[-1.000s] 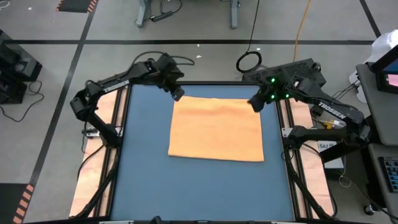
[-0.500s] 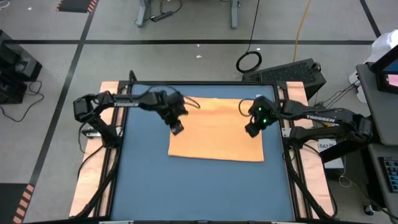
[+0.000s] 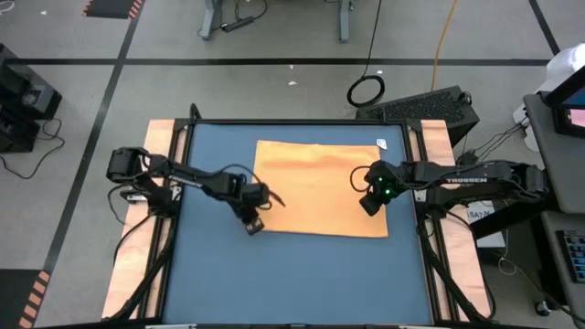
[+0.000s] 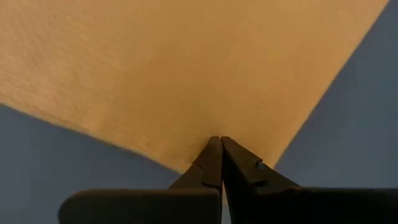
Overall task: Roll towel
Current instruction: Roll the yellow towel
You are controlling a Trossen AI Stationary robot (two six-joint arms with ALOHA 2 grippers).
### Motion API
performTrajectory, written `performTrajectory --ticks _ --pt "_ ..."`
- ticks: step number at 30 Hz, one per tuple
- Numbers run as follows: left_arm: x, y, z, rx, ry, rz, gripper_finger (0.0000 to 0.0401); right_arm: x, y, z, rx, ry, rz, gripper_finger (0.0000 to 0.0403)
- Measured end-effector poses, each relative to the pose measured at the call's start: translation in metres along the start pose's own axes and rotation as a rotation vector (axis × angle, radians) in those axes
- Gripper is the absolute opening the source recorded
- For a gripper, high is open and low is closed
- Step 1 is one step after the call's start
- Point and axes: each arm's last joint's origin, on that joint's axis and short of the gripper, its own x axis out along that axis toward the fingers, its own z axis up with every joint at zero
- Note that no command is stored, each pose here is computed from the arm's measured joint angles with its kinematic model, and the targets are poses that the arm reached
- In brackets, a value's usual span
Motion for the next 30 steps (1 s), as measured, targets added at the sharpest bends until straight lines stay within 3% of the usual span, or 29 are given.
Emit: performTrajectory --ticks 9,16,19,25,30 --pt "0.011 0.000 -0.040 -0.018 0.154 0.066 0.0005 0.004 0.019 -0.005 -0.037 -0.025 0.112 0.0008" --pt "-0.027 0.001 -0.052 -0.090 0.188 0.115 0.0005 -0.002 0.043 0.009 -0.043 -0.203 0.314 0.0008" --pt "-0.054 -0.006 -0.043 -0.067 0.077 0.089 0.0005 -0.007 0.048 0.018 -0.018 -0.324 0.361 0.0008" --pt "-0.095 -0.007 -0.011 0.034 -0.187 0.052 0.0005 -0.016 0.051 0.045 0.070 -0.462 0.308 0.0008" --pt "-0.117 0.009 0.035 0.175 -0.468 0.051 0.0004 -0.018 0.058 0.084 0.060 -0.508 0.267 0.0008"
